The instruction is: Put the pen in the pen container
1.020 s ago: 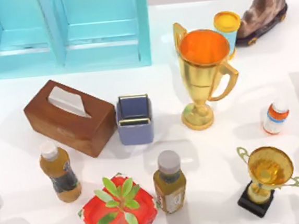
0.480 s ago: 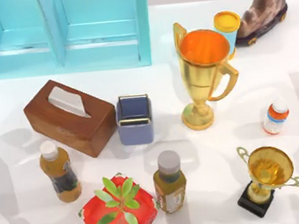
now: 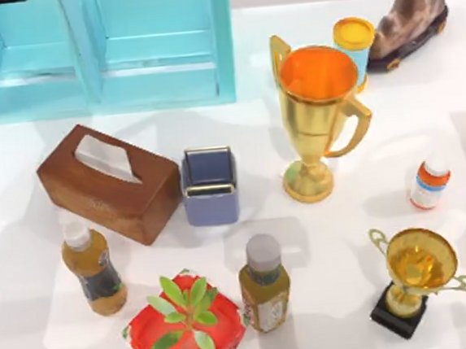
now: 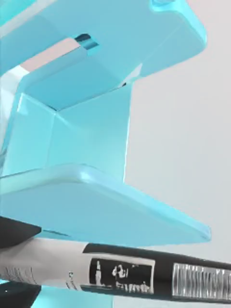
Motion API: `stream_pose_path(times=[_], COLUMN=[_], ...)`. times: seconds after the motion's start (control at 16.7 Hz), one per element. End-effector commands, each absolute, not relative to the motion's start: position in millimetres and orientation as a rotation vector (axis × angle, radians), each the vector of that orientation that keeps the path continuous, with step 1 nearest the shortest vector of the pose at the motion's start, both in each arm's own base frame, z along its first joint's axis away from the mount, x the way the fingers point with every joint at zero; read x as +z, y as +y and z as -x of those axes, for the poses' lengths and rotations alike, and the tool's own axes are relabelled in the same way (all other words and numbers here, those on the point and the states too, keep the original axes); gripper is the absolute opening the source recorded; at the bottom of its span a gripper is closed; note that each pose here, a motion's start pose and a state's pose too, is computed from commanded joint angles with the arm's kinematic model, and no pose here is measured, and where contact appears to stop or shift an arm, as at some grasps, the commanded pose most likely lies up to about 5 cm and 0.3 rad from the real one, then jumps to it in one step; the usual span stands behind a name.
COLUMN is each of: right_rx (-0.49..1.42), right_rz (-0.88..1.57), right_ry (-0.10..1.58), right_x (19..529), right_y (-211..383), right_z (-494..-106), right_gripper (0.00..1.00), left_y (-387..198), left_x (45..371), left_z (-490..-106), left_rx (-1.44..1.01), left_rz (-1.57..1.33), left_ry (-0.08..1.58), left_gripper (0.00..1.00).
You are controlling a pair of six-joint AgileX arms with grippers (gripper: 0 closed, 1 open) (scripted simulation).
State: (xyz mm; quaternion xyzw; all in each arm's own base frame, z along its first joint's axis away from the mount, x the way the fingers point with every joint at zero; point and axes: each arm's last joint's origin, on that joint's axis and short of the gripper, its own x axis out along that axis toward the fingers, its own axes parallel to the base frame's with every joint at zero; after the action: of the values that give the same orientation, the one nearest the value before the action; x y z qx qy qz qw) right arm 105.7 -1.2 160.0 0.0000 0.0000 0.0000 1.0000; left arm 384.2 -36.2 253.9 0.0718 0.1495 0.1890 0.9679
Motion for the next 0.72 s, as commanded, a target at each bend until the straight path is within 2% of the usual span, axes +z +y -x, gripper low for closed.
stream_pose_path(times=[0.18, 0.36, 0.72], right_rx=[0.0, 0.0, 0.0], right_rz=[0.0, 0.0, 0.0], right_ry=[0.0, 0.0, 0.0], right_x=[160.0, 160.0, 160.0], right_y=[-1.2, -1.2, -1.2], right_z=[-105.7, -105.7, -105.7], right_gripper=[1.0, 1.0, 1.0], left_y=[-125.9, -201.0, -285.1], left_x=[241.3, 224.4, 197.6], left_z=[-368.0, -331.1, -247.5], left_rx=[0.374, 0.364, 0.341], left_rz=[-0.166, -0.136, -0.032], left_ry=[0.132, 0.02, -0.057], left_gripper=[0.0, 0.0, 0.0])
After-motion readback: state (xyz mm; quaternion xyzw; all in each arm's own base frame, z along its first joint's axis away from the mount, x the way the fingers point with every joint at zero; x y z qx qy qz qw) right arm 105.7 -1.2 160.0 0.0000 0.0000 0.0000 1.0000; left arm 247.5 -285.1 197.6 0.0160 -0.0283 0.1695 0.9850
